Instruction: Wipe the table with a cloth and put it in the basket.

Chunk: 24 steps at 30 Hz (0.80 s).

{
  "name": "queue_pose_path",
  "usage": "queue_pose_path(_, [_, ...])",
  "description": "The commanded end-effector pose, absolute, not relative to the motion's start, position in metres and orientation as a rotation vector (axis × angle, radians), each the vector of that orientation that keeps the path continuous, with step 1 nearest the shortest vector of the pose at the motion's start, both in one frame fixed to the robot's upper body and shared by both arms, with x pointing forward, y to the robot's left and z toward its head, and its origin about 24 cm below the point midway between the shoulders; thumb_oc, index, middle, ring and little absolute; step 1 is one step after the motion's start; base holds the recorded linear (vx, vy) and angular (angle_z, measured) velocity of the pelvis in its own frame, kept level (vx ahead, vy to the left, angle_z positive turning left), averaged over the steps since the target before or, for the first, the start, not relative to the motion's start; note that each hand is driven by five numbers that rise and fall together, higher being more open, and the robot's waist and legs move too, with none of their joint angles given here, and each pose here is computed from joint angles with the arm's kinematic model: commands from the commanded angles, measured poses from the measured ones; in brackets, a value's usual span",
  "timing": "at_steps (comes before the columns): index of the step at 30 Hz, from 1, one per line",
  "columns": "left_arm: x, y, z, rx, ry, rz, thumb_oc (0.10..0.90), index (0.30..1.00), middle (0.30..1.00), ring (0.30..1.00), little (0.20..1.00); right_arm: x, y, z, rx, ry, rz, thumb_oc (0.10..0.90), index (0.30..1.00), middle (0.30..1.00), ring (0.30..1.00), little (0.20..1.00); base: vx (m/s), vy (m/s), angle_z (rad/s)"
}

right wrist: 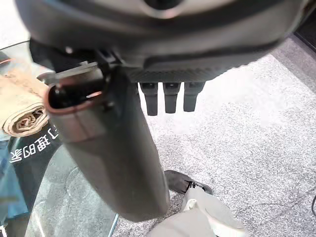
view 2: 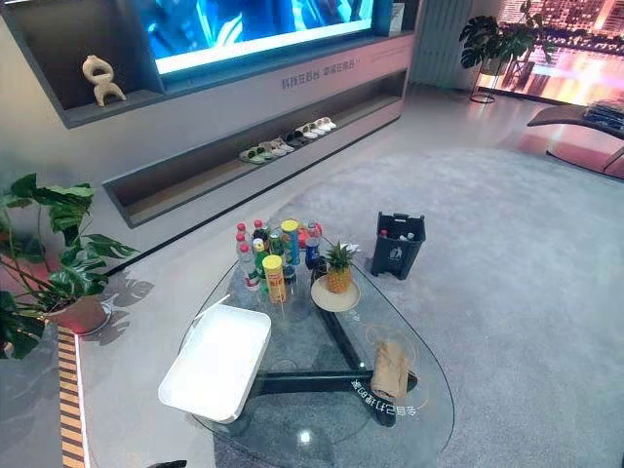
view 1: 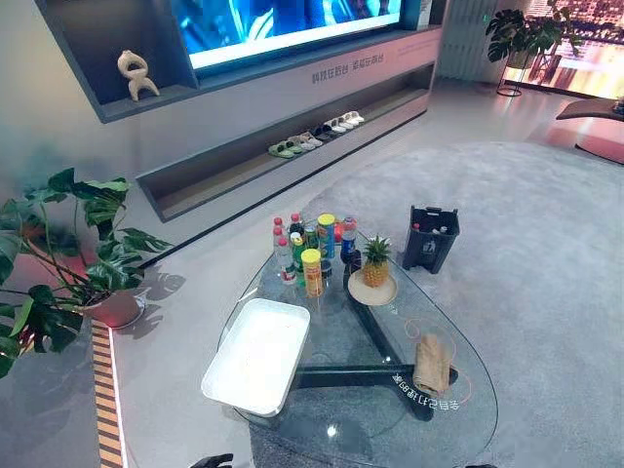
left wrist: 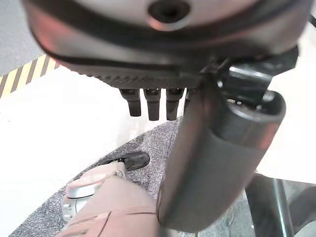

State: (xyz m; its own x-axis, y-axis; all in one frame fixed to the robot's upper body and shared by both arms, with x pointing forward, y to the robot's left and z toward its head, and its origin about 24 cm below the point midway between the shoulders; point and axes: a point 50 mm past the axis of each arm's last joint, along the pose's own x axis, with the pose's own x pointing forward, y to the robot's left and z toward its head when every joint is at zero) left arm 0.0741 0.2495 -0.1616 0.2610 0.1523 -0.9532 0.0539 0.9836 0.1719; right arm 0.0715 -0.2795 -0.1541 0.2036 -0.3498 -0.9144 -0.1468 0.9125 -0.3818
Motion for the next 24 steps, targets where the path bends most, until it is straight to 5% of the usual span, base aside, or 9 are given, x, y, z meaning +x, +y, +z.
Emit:
queue_pose_path(1, [0.1049, 0.2633, -0.152, 0.25, 1.263, 0.071, 0.8, 0.9, 0.9, 0.9, 0.9, 0.0912, -0.2823, -0.1494, -0.462, 1.344, -0.188, 0.8, 0.9, 0.9, 0.9, 0.9, 0.13, 0.089, -0.27])
queue_pose_path(24, [0.1089, 0.2605, -0.1515, 0.234, 1.236, 0.069, 0.8, 0.9, 0.9, 0.9, 0.9, 0.0908, -0.2827, -0.1493, -0.46, 1.34, -0.201, 0.8, 0.9, 0.9, 0.9, 0.9, 0.0, 0.0, 0.0])
